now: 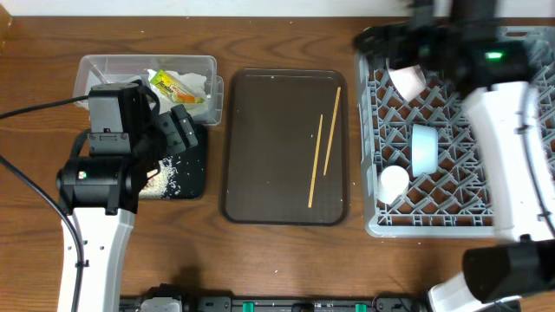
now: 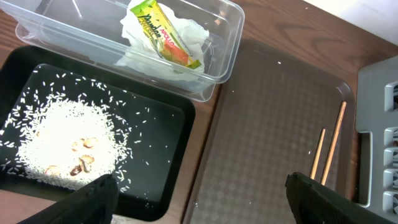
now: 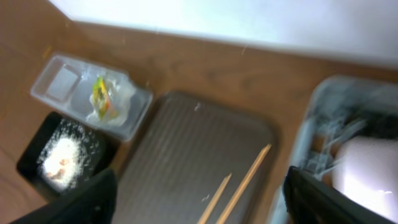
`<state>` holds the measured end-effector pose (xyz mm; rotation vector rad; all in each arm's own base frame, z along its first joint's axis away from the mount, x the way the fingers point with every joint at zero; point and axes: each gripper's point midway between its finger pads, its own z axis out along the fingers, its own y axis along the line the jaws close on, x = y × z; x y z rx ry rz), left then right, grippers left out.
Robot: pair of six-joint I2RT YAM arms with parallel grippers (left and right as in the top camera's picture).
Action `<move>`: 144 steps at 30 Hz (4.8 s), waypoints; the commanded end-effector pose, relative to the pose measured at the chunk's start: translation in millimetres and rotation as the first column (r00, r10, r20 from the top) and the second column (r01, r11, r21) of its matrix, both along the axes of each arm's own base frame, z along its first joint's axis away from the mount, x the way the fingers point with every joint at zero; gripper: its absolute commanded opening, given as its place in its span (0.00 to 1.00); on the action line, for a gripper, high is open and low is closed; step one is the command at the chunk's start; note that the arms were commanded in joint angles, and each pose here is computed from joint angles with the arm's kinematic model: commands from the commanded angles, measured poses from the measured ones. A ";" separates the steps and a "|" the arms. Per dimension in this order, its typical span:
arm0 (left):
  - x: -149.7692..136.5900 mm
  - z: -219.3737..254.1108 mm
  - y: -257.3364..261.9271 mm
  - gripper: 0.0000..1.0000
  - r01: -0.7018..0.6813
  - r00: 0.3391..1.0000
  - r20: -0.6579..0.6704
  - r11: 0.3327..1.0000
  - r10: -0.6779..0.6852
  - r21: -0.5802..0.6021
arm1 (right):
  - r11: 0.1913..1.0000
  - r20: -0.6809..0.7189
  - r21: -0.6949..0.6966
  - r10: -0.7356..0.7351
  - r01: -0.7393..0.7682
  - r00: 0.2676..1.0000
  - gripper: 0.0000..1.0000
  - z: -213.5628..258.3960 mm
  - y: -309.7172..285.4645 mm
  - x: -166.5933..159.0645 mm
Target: Sort waste into correct bins and load items into the dishwasher rack
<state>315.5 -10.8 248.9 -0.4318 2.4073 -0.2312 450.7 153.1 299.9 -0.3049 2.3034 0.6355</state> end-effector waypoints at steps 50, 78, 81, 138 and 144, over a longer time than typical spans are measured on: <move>2.2 8.0 2.7 0.89 -0.006 1.000 0.018 1.000 0.005 0.009 | 0.802 -0.538 -0.596 -0.444 0.050 0.716 0.33 -293.1 71.4 -79.4; 2.1 7.9 2.7 0.89 -0.006 1.000 0.018 1.000 0.005 0.009 | 0.894 -0.596 -0.389 -0.060 -0.223 0.801 0.01 -262.1 94.1 -68.1; 2.1 7.9 2.8 0.89 -0.006 1.000 0.018 1.000 0.006 0.010 | 0.900 -0.519 -0.369 0.007 -0.232 0.855 0.01 -210.8 92.0 -54.9; 2.1 7.9 2.7 0.89 -0.006 1.000 0.018 1.000 0.005 0.009 | 0.842 -0.379 -0.516 -0.390 0.158 0.839 0.39 -208.1 37.7 -5.3; 2.1 7.9 2.7 0.89 -0.006 1.000 0.018 1.000 0.005 0.009 | 0.829 -0.476 -0.553 -0.397 0.084 0.785 0.38 -251.9 36.7 -19.4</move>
